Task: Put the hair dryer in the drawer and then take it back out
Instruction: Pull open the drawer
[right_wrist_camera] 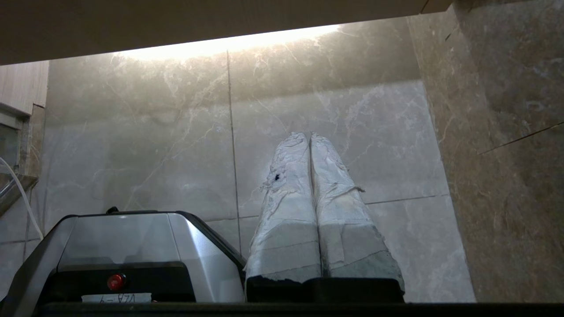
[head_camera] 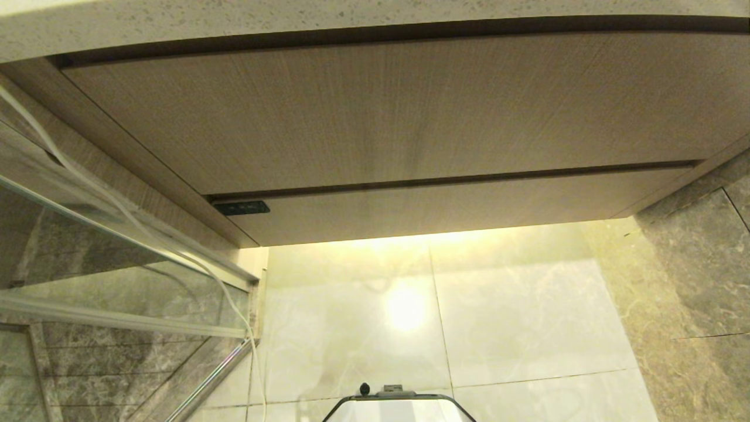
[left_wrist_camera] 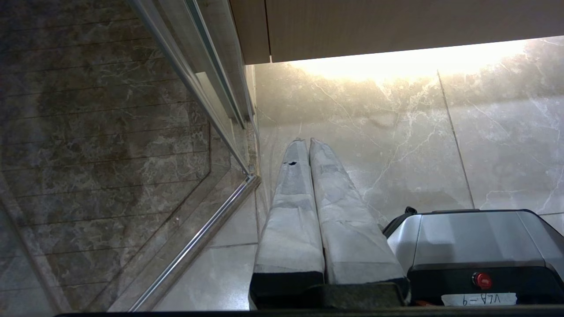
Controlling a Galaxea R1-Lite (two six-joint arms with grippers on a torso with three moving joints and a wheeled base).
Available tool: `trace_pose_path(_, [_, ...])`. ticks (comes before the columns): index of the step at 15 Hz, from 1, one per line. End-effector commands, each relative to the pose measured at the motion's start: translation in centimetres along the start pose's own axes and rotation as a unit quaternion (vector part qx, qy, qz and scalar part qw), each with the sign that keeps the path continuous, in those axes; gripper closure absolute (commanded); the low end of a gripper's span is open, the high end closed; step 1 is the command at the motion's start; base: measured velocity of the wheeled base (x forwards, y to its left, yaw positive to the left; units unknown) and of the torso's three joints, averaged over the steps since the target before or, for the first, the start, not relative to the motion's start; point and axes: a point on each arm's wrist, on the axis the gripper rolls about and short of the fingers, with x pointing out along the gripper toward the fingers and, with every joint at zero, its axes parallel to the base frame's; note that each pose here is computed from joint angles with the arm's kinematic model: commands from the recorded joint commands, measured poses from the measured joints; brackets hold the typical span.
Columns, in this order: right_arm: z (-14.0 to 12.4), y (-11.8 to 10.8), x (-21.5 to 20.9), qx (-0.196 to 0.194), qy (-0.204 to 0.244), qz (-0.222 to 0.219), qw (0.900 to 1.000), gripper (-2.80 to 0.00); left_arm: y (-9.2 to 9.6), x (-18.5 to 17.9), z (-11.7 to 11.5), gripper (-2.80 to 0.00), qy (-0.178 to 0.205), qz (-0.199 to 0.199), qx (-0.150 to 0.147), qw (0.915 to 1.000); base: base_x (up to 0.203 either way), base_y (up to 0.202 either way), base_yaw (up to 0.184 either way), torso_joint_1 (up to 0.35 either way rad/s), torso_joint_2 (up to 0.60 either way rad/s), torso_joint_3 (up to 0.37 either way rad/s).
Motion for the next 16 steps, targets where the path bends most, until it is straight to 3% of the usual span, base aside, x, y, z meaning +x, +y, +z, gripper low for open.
trace_pose_path(1, [0.01,0.0,0.01,0.0,0.0,0.0,1.0,0.0,0.0,0.0,-0.01,0.0,0.0,0.0,0.0,1.0,0.0,0.0,0.0,0.0,0.0,0.0])
trace_pose_path(13, [-0.01,0.0,0.0,0.0,0.0,0.0,1.0,0.0,0.0,-0.01,0.03,0.0,-0.001,0.0,0.0,1.0,0.0,0.0,0.0,0.0,0.0,0.0])
trace_pose_path(16, [0.0,0.02,0.01,-0.017,0.001,0.004,1.0,0.0,0.0,-0.01,0.01,0.0,0.0,0.0,0.0,1.0,0.0,0.0,0.0,0.0,0.0,0.0])
